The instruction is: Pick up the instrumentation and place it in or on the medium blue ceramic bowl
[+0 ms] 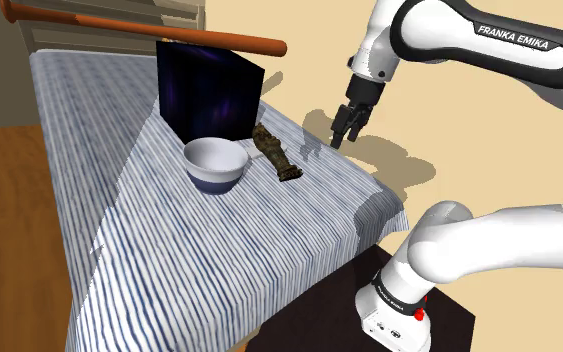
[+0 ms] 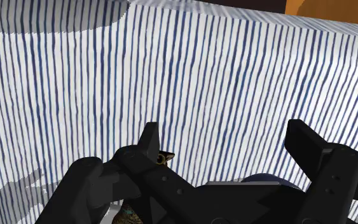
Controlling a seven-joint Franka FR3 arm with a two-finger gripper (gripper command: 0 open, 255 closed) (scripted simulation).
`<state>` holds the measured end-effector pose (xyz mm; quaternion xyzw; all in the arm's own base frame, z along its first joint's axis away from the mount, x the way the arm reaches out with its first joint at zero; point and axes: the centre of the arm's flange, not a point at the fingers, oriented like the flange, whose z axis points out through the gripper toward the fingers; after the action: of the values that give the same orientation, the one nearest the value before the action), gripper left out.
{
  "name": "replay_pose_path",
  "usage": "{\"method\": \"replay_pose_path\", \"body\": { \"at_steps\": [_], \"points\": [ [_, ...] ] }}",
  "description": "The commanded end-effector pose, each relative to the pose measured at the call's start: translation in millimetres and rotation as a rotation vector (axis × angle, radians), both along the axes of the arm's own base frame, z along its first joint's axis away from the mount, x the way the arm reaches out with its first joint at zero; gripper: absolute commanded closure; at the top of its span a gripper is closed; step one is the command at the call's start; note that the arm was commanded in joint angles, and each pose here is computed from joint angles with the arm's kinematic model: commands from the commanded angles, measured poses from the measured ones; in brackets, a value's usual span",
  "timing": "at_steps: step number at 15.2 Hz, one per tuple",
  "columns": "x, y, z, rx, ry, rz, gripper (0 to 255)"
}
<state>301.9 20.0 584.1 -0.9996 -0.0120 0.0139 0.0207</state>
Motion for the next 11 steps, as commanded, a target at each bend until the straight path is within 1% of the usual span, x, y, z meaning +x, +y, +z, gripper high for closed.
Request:
{"method": "replay_pose_path", "body": {
  "at_steps": [1, 6, 11],
  "points": [
    [0, 0, 0, 0.0, 0.0, 0.0, 0],
    [30, -49, -31, -0.003, -0.007, 0.158, 0],
    [67, -93, -61, -0.007, -0.014, 0.317, 0]
  ]
}}
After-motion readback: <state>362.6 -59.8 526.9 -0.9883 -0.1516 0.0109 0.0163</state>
